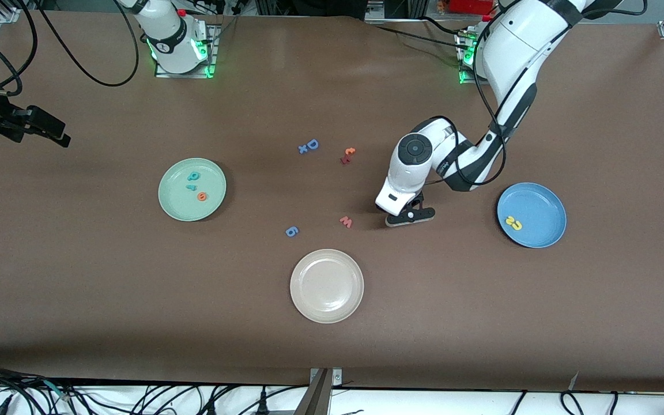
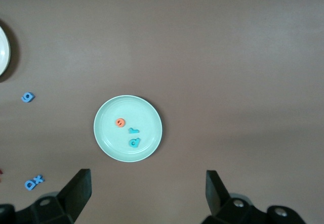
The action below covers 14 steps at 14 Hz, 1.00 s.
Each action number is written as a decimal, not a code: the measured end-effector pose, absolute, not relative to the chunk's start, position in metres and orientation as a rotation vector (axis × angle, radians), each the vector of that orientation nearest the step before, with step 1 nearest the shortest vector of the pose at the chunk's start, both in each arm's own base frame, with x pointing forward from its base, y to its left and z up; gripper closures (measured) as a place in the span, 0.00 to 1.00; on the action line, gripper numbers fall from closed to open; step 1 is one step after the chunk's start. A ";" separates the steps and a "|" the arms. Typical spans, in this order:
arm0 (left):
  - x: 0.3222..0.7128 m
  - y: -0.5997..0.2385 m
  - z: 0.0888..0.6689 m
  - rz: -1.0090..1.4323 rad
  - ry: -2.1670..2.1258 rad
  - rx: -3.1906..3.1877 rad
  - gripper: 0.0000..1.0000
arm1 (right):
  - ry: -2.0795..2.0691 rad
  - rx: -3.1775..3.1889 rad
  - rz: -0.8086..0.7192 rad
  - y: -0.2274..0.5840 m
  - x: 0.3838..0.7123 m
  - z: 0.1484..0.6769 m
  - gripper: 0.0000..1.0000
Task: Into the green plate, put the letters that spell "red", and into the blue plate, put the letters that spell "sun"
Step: 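Lower the left gripper and grasp the green u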
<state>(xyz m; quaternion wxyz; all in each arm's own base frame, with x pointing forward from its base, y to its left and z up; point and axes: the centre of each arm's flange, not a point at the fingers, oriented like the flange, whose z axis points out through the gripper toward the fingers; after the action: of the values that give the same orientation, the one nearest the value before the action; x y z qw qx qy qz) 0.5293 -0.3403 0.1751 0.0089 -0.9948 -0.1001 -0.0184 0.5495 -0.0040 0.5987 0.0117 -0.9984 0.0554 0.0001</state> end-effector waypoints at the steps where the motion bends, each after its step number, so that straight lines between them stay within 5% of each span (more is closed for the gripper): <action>1: 0.530 -0.340 0.175 -0.058 -0.313 -3.108 0.82 | 0.171 -3.115 0.001 -0.004 0.550 0.598 0.00; 4: 0.533 -0.340 0.178 -0.069 -0.318 -3.111 0.63 | 0.170 -3.115 0.001 -0.003 0.550 0.598 0.00; 8: 0.538 -0.337 0.180 -0.081 -0.327 -3.109 0.22 | 0.169 -3.115 0.002 -0.003 0.550 0.598 0.00; 14: 0.542 -0.326 0.169 -0.094 -0.271 -3.082 0.33 | 0.169 -3.115 0.004 -0.003 0.550 0.597 0.00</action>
<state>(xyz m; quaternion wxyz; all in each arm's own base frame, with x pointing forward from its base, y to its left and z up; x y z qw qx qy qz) 0.5418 -0.3261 0.1686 0.0229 -0.9954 -0.0876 -0.0303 0.5500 -0.0027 0.5975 0.0108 -0.9985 0.0541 0.0014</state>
